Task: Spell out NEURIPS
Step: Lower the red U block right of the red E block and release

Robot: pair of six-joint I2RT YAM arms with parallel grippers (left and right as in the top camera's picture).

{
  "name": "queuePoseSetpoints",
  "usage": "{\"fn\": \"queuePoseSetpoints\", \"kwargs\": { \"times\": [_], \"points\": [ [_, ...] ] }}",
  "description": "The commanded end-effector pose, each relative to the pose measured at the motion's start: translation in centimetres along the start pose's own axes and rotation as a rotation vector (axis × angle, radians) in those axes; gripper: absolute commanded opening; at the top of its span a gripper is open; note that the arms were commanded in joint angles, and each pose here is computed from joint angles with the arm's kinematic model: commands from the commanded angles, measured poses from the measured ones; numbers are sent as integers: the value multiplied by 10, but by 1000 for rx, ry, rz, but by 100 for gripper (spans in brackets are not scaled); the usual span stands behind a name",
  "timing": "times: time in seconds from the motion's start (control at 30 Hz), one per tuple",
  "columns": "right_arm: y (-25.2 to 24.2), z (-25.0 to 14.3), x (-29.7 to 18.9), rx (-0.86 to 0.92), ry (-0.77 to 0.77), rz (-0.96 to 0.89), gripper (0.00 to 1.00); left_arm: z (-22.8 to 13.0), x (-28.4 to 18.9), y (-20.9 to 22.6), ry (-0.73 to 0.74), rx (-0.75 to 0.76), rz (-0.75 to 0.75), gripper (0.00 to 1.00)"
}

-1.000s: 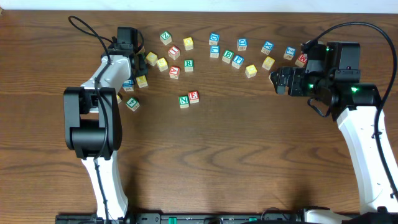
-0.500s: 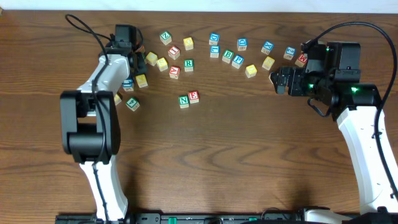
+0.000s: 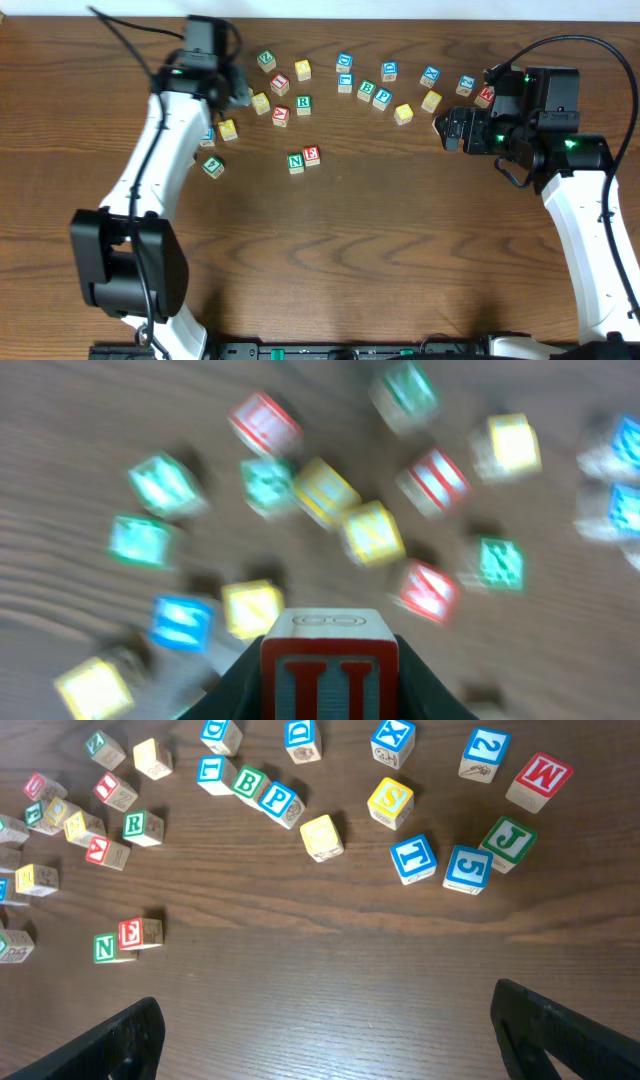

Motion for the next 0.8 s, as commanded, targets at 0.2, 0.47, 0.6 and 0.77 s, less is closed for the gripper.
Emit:
{"fn": "queuePoseSetpoints", "kwargs": {
  "times": [0.2,0.47,0.6,0.77],
  "points": [
    [3,7,-2,2,-16,5,99,-65,-13,-91,148,86,-111,24],
    [3,4,-2,6,-4,3,99,-100,-20,-139,188,107,-154,24],
    [3,2,-2,8,3,2,99,-111,-17,-149,208,100,-152,24],
    [3,-1,-2,11,15,0,99,-124,-7,-153,240,92,-136,24]
  ]
}}
Point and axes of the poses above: each gripper's point midway between its finger pads, its own x axis out along the fingers, its own y axis along the line the jaws close on, z = x × y, the point moved 2 cm from there along -x, back along the fingers, and after that the axes turned 1 degree about x, right-handed, at the moved point
